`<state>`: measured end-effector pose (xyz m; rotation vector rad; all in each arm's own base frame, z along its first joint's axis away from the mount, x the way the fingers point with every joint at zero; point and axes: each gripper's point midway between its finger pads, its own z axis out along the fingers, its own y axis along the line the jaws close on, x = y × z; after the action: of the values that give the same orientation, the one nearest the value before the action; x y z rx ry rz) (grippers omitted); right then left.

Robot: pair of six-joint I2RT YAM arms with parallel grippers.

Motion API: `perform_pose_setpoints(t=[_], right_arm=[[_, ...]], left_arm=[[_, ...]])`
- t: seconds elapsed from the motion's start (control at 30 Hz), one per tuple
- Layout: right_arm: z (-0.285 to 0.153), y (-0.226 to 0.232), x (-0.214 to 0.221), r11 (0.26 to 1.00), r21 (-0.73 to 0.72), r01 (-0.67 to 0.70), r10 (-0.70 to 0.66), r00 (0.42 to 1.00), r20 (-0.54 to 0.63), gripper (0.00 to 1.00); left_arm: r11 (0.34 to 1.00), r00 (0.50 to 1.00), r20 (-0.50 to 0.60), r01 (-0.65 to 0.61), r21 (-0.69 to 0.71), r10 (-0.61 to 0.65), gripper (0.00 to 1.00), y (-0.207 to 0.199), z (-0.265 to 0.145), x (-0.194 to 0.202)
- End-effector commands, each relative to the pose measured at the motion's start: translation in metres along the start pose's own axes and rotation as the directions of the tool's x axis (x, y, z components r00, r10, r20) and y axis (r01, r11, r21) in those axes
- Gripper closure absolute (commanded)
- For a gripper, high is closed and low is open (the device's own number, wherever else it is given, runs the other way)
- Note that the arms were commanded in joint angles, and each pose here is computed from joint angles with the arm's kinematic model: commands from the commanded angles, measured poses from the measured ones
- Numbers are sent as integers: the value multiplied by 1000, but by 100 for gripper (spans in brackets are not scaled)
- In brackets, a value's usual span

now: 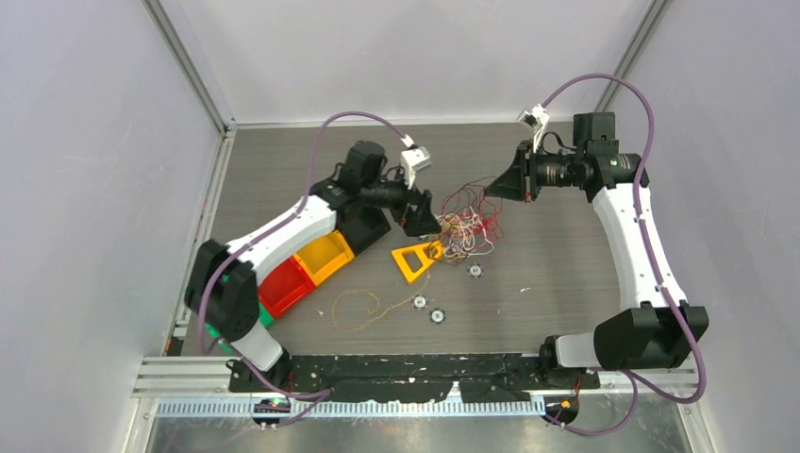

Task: Untangle the cables

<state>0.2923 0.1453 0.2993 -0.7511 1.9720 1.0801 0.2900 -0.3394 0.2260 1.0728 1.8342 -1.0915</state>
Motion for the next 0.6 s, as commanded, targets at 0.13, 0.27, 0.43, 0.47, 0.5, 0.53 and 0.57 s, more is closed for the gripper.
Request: perform_pose_setpoints(t=[0.13, 0.27, 0.43, 0.47, 0.5, 0.53, 0.57], right_arm=[[-3, 28, -20, 999, -29, 25, -23, 998, 53, 95], [-35, -52, -13, 948, 317, 31, -43, 999, 30, 95], [-98, -157, 1, 766, 643, 15, -7, 1000, -15, 95], [-102, -173, 8, 751, 660, 15, 12, 999, -37, 95], [-107, -182, 14, 729, 684, 17, 28, 998, -55, 95], [-106, -195, 24, 723, 691, 16, 50, 996, -75, 95], [-108, -203, 29, 707, 707, 18, 63, 994, -88, 95]], left_arm=[[999, 1000, 7, 15, 34, -15, 81, 9, 43, -12], [995, 997, 28, 69, 73, -72, 100, 0, 5, 4], [986, 995, -35, 94, 139, -90, 100, -24, -40, 46], [983, 995, -33, 100, 152, -96, 100, -30, -46, 48], [981, 995, -28, 99, 169, -96, 100, -36, -52, 48], [980, 997, -23, 78, 182, -75, 100, -41, -56, 48], [979, 998, -16, 69, 193, -67, 100, -46, -59, 46]])
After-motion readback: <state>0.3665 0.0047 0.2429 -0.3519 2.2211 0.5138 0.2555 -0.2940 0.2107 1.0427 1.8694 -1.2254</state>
